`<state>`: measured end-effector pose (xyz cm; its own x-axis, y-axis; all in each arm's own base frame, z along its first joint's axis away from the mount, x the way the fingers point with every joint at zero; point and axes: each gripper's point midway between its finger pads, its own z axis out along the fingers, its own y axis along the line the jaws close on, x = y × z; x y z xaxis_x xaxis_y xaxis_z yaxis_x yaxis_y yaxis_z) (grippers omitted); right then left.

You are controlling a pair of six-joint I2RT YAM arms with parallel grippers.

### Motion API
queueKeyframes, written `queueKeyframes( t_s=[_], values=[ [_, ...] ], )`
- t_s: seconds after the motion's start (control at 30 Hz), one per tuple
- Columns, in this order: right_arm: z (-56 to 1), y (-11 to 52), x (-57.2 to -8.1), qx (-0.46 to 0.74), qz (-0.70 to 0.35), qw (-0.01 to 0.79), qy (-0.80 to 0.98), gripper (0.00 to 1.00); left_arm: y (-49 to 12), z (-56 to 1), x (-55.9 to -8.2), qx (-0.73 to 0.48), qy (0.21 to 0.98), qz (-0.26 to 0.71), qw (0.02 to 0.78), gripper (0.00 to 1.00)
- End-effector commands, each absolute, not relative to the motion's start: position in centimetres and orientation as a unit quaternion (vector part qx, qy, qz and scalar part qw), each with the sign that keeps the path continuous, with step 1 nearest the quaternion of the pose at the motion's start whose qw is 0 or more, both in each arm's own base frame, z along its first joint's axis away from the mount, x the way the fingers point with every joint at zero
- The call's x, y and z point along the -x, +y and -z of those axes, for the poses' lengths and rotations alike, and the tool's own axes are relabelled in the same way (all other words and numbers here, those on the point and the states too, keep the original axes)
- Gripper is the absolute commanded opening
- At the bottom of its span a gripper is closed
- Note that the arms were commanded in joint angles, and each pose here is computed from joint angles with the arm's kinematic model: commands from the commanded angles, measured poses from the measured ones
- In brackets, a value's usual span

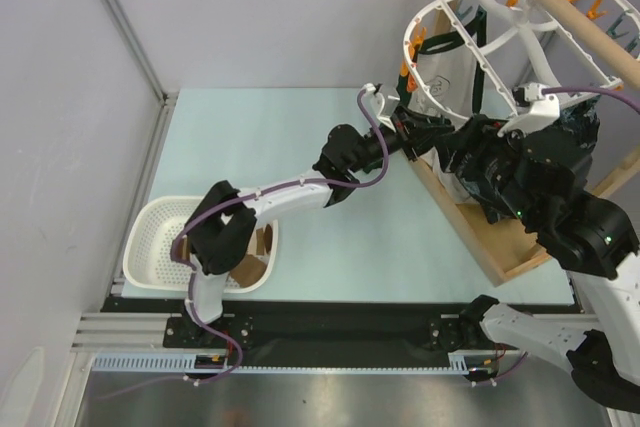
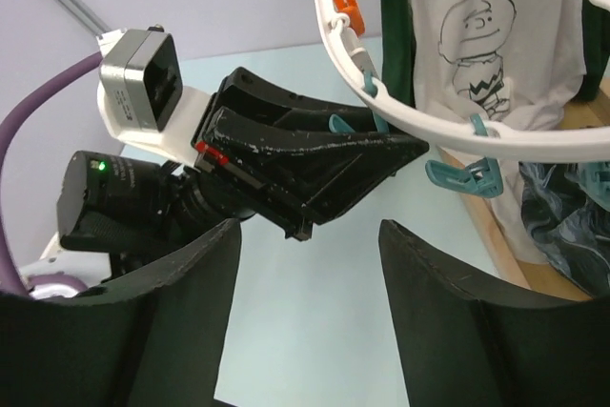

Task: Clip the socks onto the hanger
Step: Open the clamp at the hanger.

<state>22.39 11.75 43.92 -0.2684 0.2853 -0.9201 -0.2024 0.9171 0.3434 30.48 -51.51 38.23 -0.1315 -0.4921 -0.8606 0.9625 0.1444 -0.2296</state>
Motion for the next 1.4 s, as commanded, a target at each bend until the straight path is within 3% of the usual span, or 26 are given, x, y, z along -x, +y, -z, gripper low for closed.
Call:
queueKeyframes(
  t_s=[0.0,0.07,0.17,0.27,0.37,0.87,1.1,1.37],
  values=[
    [-45.4,11.8,-23.6,-0.035,-0.192,0.624,0.757,0.65,-49.8,-41.0,-29.2,-0.263,0.437,0.588,0.627,0.12],
    [-45.4,12.3,-24.2,-0.033,-0.189,0.624,0.758,0.57,-49.4,-40.4,-29.3,-0.263,0.447,0.579,0.629,0.11],
    [-45.3,12.7,-24.9,-0.034,-0.187,0.624,0.758,0.55,-48.8,-40.3,-29.2,-0.259,0.446,0.575,0.635,0.16],
    [-44.8,13.3,-25.4,-0.035,-0.188,0.619,0.762,0.55,-48.8,-40.5,-29.2,-0.255,0.445,0.576,0.637,0.33],
    [-44.9,13.2,-25.4,-0.036,-0.190,0.619,0.762,0.56,-49.0,-41.0,-29.3,-0.255,0.436,0.581,0.639,0.39],
    [-46.3,12.2,-24.6,-0.047,-0.193,0.632,0.749,0.56,-50.6,-41.5,-29.7,-0.256,0.416,0.601,0.633,0.48],
    [-45.7,12.3,-25.2,-0.052,-0.183,0.627,0.755,0.56,-50.9,-40.7,-30.1,-0.249,0.420,0.604,0.630,0.39],
    [-44.6,11.5,-26.1,-0.075,-0.146,0.622,0.765,0.51,-50.1,-41.4,-29.7,-0.239,0.415,0.611,0.631,0.12]
  ],
)
